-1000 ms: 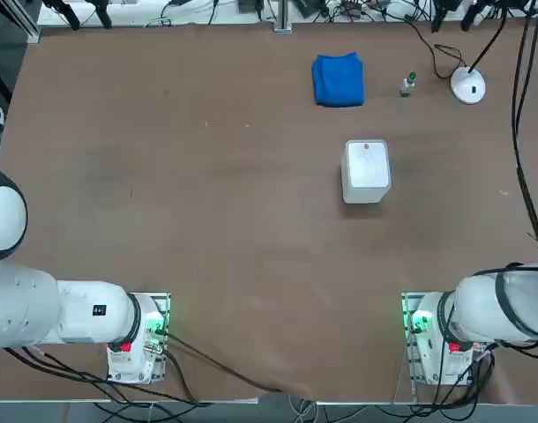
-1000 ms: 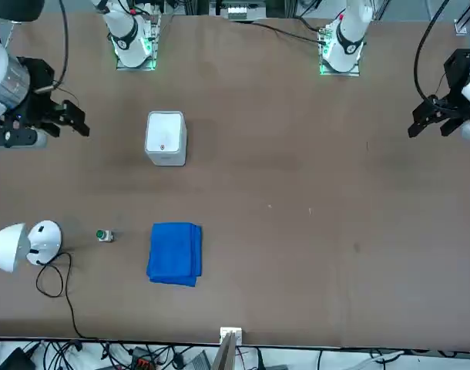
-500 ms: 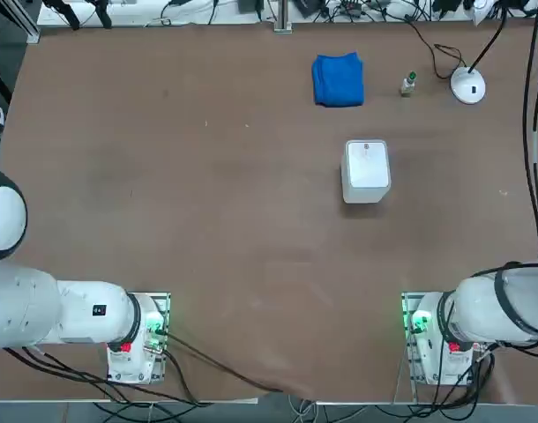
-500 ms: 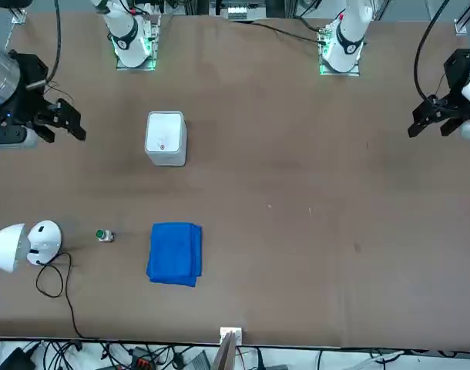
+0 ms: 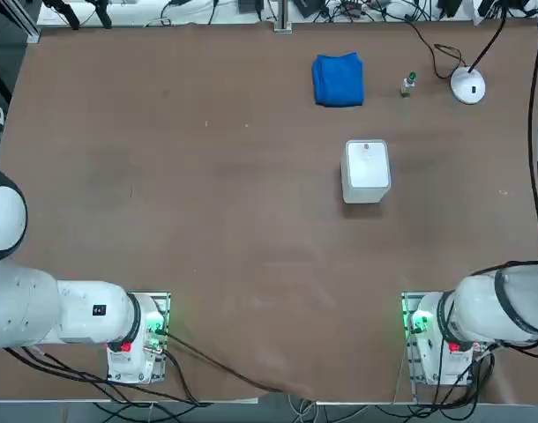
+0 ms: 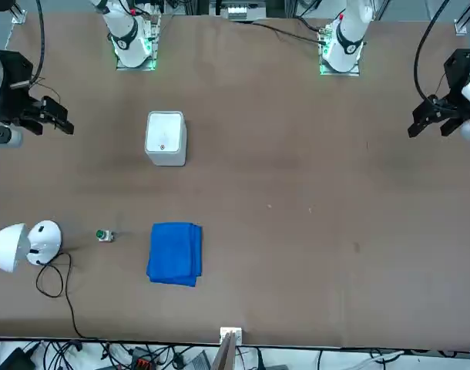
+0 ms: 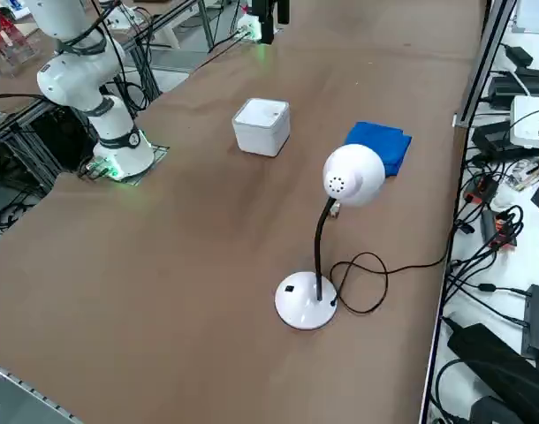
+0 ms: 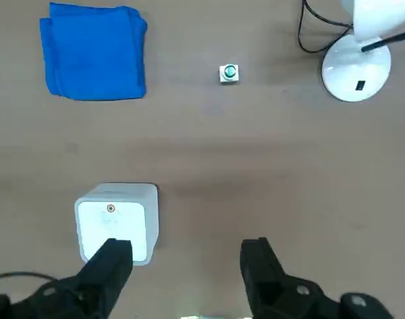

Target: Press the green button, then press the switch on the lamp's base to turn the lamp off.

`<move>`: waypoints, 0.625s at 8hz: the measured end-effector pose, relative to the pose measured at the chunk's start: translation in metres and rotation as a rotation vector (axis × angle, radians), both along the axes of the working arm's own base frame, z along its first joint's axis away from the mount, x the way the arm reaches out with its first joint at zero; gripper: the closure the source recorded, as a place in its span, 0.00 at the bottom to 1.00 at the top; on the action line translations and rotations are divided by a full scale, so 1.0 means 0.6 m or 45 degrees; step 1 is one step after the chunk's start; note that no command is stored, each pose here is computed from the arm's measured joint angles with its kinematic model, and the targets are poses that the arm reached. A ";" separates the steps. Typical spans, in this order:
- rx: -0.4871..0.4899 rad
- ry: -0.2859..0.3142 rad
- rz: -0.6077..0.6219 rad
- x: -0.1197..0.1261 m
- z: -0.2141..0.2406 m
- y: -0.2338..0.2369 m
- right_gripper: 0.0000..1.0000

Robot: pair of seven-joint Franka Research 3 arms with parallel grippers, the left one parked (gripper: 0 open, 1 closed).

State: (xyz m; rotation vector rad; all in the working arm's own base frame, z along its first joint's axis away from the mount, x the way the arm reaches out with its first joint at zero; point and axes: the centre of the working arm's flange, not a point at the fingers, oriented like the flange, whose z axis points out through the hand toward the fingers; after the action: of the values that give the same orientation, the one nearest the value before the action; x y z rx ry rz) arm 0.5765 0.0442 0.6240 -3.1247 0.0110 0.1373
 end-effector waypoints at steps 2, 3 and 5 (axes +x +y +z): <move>-0.002 0.012 -0.013 -0.002 0.001 -0.013 0.00; -0.005 0.016 -0.021 -0.004 0.002 -0.025 0.00; -0.020 0.010 -0.020 -0.032 0.011 -0.063 0.00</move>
State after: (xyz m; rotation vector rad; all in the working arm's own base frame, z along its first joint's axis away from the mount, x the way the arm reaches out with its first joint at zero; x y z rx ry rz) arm 0.5575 0.0064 0.6305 -3.1390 0.0367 0.1500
